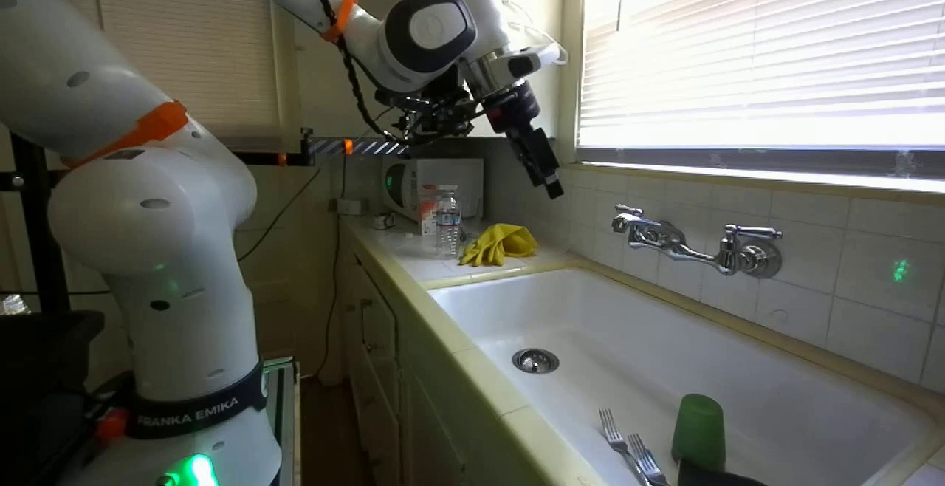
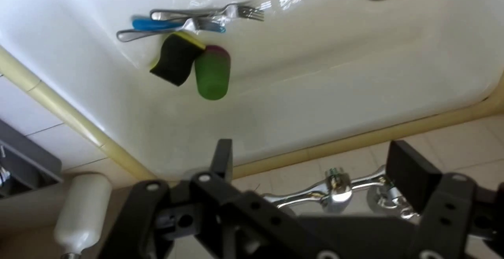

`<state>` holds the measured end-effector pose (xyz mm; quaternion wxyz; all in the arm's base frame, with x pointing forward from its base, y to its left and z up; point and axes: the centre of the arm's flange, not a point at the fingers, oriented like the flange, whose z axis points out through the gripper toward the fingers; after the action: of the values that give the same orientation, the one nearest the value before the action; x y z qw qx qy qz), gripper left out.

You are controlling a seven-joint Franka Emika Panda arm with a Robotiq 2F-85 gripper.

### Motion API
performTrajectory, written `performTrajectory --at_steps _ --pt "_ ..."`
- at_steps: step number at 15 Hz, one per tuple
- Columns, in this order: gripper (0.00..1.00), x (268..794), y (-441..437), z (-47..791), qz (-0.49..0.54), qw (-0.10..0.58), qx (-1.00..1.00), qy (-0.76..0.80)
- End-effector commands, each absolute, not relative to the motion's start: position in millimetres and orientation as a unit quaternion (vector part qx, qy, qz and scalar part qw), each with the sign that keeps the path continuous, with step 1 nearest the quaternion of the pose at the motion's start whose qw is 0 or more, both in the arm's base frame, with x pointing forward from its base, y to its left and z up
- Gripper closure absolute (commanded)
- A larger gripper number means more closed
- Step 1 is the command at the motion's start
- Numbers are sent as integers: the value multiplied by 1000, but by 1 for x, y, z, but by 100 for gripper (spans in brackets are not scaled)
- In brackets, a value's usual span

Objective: Rotate the white pump bottle.

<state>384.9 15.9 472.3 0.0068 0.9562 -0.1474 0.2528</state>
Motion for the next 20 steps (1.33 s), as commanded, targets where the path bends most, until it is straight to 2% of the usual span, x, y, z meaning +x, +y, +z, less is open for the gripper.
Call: performTrajectory --at_steps 1,12,13,20 --pt "0 424 -23 475 264 32 947 -180" --pt "0 512 -158 497 251 85 922 -284" --pt "0 483 -148 497 263 76 925 -265" --pt "0 503 -160 494 261 78 922 -276"
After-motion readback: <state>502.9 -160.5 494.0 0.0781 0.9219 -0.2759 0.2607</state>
